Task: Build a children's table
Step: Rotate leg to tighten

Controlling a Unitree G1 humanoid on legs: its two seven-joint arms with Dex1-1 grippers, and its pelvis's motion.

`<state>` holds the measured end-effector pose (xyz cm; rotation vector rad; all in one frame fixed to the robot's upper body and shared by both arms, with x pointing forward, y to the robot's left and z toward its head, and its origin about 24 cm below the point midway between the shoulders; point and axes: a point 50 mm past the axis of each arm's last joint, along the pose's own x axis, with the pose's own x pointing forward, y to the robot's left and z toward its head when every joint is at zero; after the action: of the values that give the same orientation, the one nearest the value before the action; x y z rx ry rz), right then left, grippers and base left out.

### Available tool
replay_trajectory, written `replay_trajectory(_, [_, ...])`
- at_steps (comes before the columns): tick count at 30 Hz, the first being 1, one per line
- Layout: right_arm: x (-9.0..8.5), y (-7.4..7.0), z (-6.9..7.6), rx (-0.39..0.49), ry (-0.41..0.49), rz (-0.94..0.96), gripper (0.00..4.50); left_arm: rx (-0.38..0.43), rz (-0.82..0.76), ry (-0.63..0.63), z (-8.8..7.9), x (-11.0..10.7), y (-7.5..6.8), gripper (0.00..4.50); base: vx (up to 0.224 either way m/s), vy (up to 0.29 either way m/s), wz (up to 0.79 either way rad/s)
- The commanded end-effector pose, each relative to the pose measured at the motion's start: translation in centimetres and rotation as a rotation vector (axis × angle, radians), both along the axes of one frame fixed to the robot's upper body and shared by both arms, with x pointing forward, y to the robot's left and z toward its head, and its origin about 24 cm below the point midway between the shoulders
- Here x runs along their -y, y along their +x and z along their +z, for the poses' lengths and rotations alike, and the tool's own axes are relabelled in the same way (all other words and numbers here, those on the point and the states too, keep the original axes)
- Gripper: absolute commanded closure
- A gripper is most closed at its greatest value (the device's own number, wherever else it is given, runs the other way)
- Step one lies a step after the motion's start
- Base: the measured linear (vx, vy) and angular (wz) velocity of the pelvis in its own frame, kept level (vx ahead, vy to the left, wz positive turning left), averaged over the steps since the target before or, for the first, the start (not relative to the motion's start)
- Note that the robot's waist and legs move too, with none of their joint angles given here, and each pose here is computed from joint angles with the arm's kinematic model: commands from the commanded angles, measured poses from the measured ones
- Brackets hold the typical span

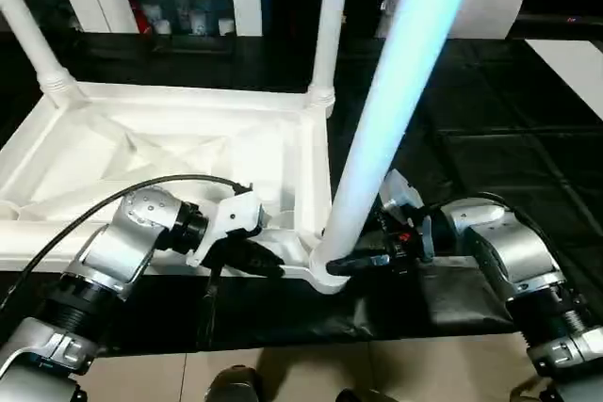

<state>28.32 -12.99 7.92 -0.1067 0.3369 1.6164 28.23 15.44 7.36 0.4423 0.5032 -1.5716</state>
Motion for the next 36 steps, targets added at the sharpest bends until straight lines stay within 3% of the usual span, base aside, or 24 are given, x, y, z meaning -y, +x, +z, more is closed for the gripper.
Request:
replay_trajectory(1, [-0.4,-0.6,-0.2,-0.035,0.003,0.060,2.28,0.035,-0.021,-0.035,0.8,0.7,0.1,4.50,0.000,0.000,0.00])
replay_trajectory(7, [-1.4,-1.7,-0.1,-0.102,0.079,0.006,2.43,0.039,0.062,-0.110,1.1,1.6,0.5,4.50,0.000,0.000,0.00])
replay_trajectory(10, [-3.1,-1.7,-0.6,-0.081,0.078,-0.151,2.43,0.064,0.174,-0.134,1.3,2.4,1.3,4.50,0.000,0.000,0.00])
replay_trajectory(18, [-6.7,0.3,-1.4,-0.088,0.043,-0.550,2.46,0.101,0.409,-0.137,1.1,5.0,3.1,4.50,0.000,0.000,0.00])
replay_trajectory(21, [-9.8,1.7,-1.5,-0.168,0.078,-0.830,2.47,0.152,0.633,-0.155,1.5,6.6,4.7,4.50,0.000,0.000,0.00])
replay_trajectory(26, [-11.3,2.7,-1.1,-0.143,0.081,-0.964,2.48,0.185,0.709,-0.166,2.0,7.7,5.0,4.50,0.000,0.000,0.00])
replay_trajectory(28, [-11.2,2.8,-1.0,-0.123,0.087,-0.974,1.78,0.178,0.678,-0.164,2.0,7.9,4.7,4.50,0.000,0.000,0.00])
replay_trajectory(30, [-11.0,2.9,-1.0,-0.104,0.085,-0.986,1.76,0.175,0.665,-0.157,1.9,8.0,4.6,4.50,0.000,0.000,0.00])
replay_trajectory(32, [-10.0,3.0,-0.9,-0.051,0.092,-0.985,1.35,0.168,0.627,-0.142,1.7,7.7,4.1,4.50,0.000,0.000,0.00])
replay_trajectory(36, [-7.0,3.1,-0.2,0.026,0.133,-0.927,1.08,0.173,0.553,-0.114,1.2,6.7,3.5,4.50,0.000,0.000,0.00])
